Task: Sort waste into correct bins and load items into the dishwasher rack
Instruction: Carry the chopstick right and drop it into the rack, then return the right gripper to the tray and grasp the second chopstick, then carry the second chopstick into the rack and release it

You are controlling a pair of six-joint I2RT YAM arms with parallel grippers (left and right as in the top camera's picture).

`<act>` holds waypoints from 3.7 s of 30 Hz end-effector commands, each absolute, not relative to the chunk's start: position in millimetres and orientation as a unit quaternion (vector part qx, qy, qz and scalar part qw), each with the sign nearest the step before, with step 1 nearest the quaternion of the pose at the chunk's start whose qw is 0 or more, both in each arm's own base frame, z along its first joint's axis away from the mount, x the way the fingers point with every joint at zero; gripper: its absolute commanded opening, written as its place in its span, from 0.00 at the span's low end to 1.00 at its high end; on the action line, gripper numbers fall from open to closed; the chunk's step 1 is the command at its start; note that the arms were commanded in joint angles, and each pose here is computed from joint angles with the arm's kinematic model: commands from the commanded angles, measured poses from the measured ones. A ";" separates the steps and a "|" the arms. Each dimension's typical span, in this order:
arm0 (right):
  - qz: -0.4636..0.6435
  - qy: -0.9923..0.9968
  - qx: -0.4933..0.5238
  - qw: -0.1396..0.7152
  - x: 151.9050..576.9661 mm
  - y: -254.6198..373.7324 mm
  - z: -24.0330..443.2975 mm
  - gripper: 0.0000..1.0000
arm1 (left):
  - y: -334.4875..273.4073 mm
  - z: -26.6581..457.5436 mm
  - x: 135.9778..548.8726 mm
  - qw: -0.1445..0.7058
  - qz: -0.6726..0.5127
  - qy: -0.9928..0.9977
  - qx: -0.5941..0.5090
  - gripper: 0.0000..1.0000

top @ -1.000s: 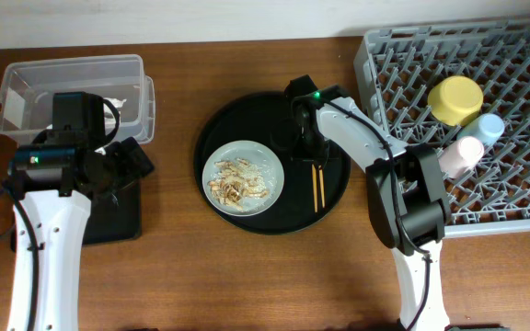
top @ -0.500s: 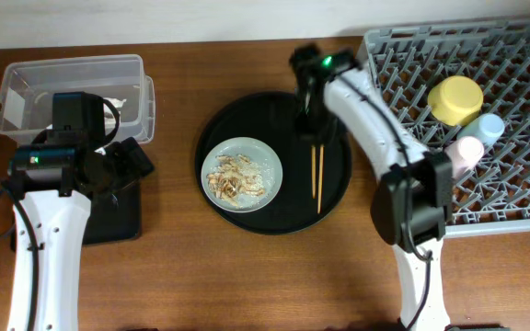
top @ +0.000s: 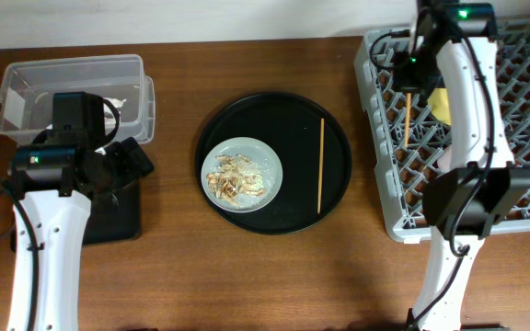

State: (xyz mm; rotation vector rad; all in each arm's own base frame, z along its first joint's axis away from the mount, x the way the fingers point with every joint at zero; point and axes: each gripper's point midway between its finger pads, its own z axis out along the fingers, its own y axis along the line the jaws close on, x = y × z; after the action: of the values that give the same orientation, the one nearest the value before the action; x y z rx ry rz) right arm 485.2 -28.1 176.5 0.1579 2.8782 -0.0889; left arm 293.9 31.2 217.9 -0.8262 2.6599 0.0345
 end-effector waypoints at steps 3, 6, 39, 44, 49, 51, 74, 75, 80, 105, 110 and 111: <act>-0.024 0.991 0.007 0.131 489.1 -29.2 167.3 0.04 | 34.9 222.2 292.2 0.186 0.017 0.936 -0.300 0.99; 0.000 0.992 -0.017 0.127 492.2 -20.0 152.5 0.04 | 34.9 222.2 292.2 0.186 0.017 0.936 -0.300 0.99; 0.011 0.999 0.030 0.039 432.2 105.3 137.1 0.37 | 34.9 222.2 292.2 0.186 0.017 0.936 -0.300 0.99; -0.016 0.999 0.017 0.024 417.7 139.3 88.2 0.40 | 34.9 222.2 292.2 0.186 0.017 0.936 -0.300 0.99; -0.021 0.999 0.037 0.008 404.0 146.6 45.6 0.39 | 34.9 222.2 292.2 0.186 0.017 0.936 -0.300 0.99; -0.022 0.999 0.036 0.007 402.7 146.0 39.8 0.39 | 34.9 222.1 292.2 0.185 0.017 0.936 -0.300 0.99; -0.016 0.999 0.037 0.032 423.1 122.9 70.2 0.04 | 34.9 222.2 292.2 0.186 0.017 0.936 -0.300 0.99; -0.019 0.998 0.036 0.049 432.7 114.2 91.1 0.04 | 34.9 222.2 292.2 0.186 0.017 0.936 -0.300 0.99; -0.056 0.988 0.025 0.140 471.0 54.6 178.7 0.04 | 34.9 222.2 292.2 0.186 0.017 0.936 -0.300 0.99; -0.053 0.991 -0.035 0.121 493.4 -10.7 120.6 0.27 | 34.9 222.2 292.2 0.186 0.017 0.936 -0.300 0.99; 0.037 0.994 -0.045 0.090 473.7 20.4 122.1 0.25 | 34.9 222.2 292.2 0.186 0.017 0.936 -0.300 0.99; 0.066 0.993 -0.042 0.086 468.7 30.0 126.6 0.25 | 34.9 222.2 292.2 0.186 0.017 0.936 -0.300 0.99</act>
State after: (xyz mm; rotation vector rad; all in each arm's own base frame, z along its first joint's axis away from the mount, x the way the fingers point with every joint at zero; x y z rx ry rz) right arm 476.7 7.0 121.5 -0.1422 2.9515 -0.0297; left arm 294.0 31.2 218.0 -0.8261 2.6595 0.0344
